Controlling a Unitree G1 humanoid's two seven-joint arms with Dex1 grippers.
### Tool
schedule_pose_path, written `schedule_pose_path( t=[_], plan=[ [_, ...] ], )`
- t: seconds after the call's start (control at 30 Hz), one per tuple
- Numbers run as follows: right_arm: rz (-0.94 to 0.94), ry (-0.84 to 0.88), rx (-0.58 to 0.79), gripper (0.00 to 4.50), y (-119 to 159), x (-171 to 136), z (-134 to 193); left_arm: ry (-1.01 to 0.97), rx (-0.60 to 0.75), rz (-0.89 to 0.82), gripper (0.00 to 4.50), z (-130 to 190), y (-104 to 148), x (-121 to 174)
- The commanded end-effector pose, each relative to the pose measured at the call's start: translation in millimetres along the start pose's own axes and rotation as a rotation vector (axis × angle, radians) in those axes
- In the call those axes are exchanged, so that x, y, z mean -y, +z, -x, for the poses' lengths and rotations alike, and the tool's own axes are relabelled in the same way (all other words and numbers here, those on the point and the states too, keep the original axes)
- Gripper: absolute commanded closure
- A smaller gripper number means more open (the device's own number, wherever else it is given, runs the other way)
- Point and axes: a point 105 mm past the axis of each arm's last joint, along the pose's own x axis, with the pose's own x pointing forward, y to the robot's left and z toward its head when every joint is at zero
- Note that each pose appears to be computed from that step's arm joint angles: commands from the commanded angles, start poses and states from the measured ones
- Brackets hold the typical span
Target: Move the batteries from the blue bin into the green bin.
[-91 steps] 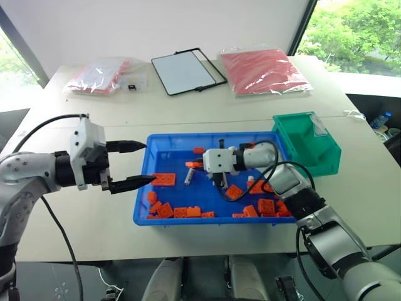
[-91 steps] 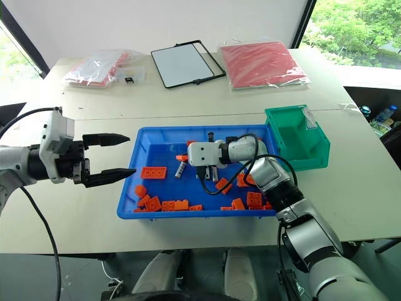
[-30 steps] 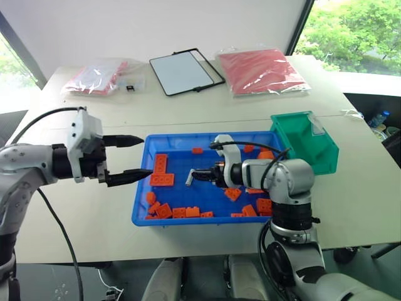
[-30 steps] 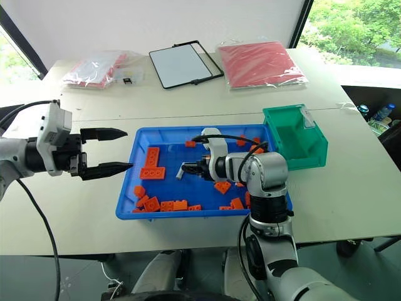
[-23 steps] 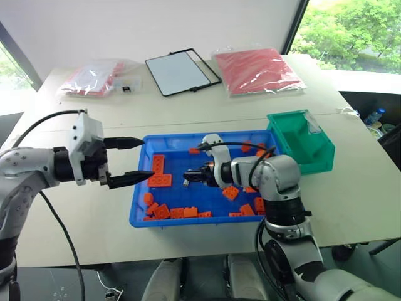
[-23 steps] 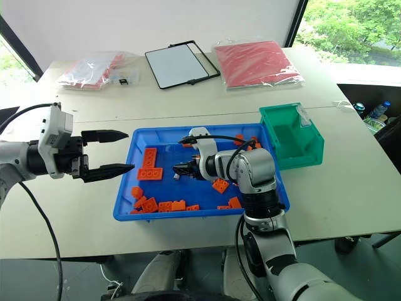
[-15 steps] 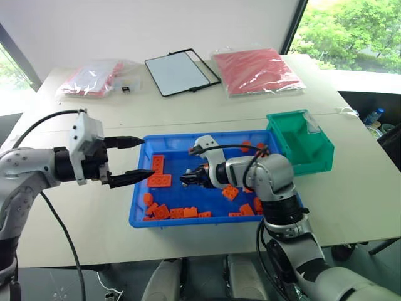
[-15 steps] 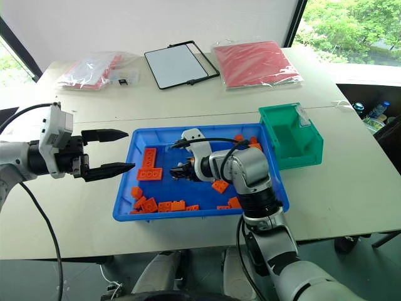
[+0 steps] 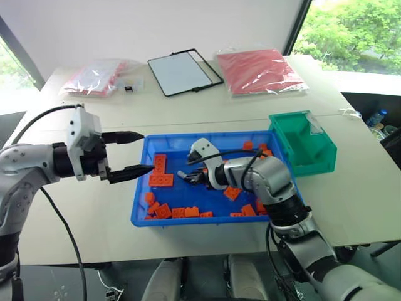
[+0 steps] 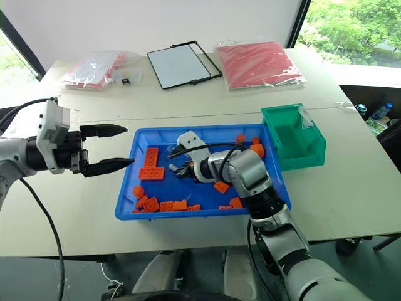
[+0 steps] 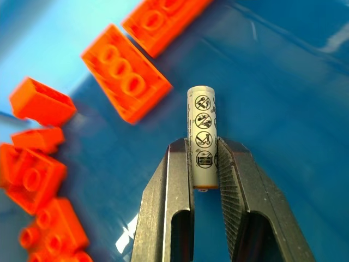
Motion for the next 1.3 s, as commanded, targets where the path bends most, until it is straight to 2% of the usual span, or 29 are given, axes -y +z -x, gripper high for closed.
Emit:
schedule_pose_path(
  t=[0.03, 0.13, 0.23, 0.33, 0.43, 0.57, 0.6, 0.7, 0.83, 0.93, 1.0, 1.1, 1.3],
  plan=[
    [0.032, -0.050, 0.222, 4.39, 51, 13, 62, -0.032, 0.021, -0.025, 0.00, -2, 5, 7],
    [0.041, -0.274, 0.357, 4.39, 70, 57, 125, -0.042, 0.019, -0.020, 0.00, -4, 1, 8],
    [0.020, -0.476, 0.377, 4.39, 58, 96, 170, -0.036, 0.031, -0.015, 0.00, -5, 0, 5],
    [0.022, -0.611, 0.340, 4.39, 36, 121, 194, -0.035, 0.039, -0.016, 0.00, -7, -1, 2],
    [-0.011, -0.697, 0.311, 4.39, 15, 140, 204, -0.041, 0.047, -0.018, 0.00, -10, 0, 1],
    [-0.016, -0.774, 0.284, 2.43, -4, 155, 206, -0.048, 0.054, -0.022, 0.00, -14, 2, -1],
    [0.000, -0.788, 0.284, 1.80, -4, 156, 206, -0.050, 0.056, -0.023, 0.00, -14, 2, -1],
    [0.118, -0.777, 0.337, 0.33, 18, 145, 210, -0.056, 0.056, -0.024, 0.00, -16, 2, -1],
    [0.178, -0.657, 0.407, 0.33, 51, 112, 201, -0.058, 0.055, -0.023, 0.00, -15, 2, 0],
    [0.111, -0.391, 0.412, 0.33, 59, 66, 164, -0.058, 0.051, -0.022, 0.00, -15, 2, 0],
    [0.061, -0.275, 0.390, 0.33, 57, 47, 147, -0.059, 0.051, -0.021, 0.00, -16, 2, 0],
    [-0.064, -0.145, 0.316, 0.33, 36, 31, 112, -0.067, 0.047, -0.022, 0.00, -16, 3, 0],
    [-0.214, -0.093, 0.199, 0.33, 1, 31, 77, -0.080, 0.039, -0.027, 0.00, -13, 6, 1]
  ],
)
